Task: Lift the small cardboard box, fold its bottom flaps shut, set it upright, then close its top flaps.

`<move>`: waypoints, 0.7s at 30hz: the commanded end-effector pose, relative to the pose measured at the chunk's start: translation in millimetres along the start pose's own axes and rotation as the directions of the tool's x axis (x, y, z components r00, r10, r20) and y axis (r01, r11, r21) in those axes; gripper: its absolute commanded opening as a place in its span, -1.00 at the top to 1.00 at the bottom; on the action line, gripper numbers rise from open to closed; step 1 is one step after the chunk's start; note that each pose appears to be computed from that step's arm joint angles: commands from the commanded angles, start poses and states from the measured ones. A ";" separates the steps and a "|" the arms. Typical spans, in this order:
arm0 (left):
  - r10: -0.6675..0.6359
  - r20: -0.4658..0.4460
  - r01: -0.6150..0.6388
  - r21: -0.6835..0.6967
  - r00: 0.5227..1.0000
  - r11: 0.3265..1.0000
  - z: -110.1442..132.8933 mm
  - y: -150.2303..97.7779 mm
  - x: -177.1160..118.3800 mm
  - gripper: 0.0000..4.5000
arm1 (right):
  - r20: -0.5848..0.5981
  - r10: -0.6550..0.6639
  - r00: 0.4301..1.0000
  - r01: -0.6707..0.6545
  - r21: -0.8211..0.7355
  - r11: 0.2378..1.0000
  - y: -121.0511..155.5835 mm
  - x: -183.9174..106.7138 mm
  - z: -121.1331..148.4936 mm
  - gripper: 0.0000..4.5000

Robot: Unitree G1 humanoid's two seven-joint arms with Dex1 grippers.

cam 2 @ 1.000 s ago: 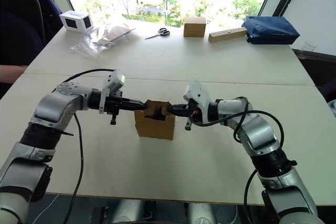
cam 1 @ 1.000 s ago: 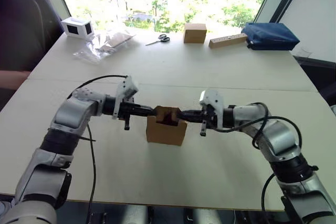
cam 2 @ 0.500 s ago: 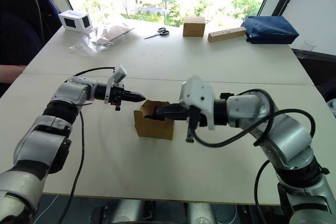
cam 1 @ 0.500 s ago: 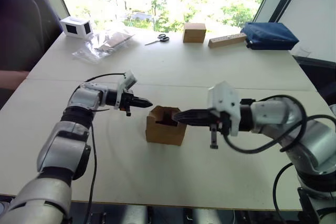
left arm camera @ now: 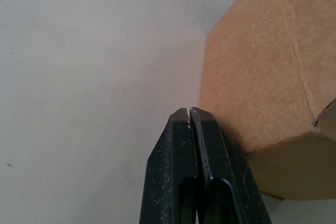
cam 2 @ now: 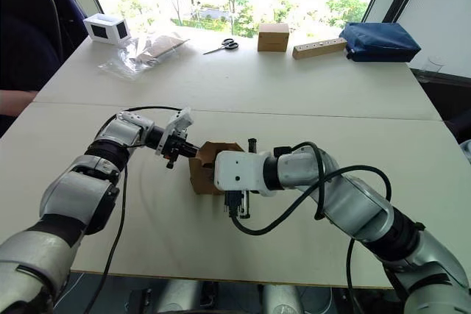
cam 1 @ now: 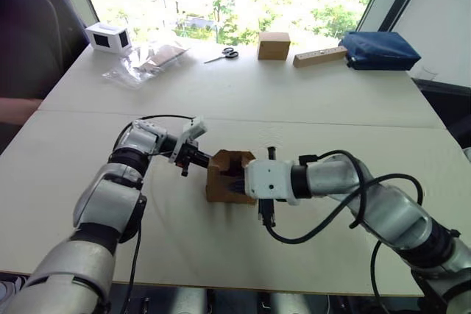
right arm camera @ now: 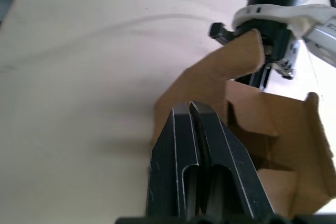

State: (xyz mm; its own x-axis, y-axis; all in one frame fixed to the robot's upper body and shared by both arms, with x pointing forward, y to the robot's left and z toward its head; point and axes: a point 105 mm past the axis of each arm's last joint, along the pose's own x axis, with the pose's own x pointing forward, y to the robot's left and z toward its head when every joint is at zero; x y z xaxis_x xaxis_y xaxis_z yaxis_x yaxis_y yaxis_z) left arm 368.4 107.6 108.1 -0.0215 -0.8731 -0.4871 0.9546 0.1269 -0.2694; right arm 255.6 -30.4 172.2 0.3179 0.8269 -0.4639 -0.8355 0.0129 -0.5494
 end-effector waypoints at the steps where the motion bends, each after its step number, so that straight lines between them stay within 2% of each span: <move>1: 0.006 0.035 -0.008 0.045 0.999 0.999 17.3 0.2 -4.6 0.99 | 0.008 -0.016 1.000 0.016 -0.035 0.999 -4.5 2.6 3.3 1.00; 14: 0.007 0.075 -0.011 0.047 0.997 0.999 20.4 -0.1 -4.6 0.99 | -0.004 -0.002 1.000 0.002 0.024 1.000 -6.8 15.3 -11.2 1.00; 21: 0.141 0.158 -0.142 -0.007 0.977 0.990 18.2 13.6 -16.6 0.99 | 0.006 0.008 1.000 -0.008 0.024 1.000 -11.1 17.9 -12.3 1.00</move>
State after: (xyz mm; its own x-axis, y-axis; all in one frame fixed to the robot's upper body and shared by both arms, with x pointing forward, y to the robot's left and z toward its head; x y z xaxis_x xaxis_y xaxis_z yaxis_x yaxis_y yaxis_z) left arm 380.9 109.1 117.3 0.0974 -0.8991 -0.4267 0.9503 0.2114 -0.2285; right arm 275.3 -24.3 152.3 0.3026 0.8204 -0.4852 -0.8669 0.0254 -0.4978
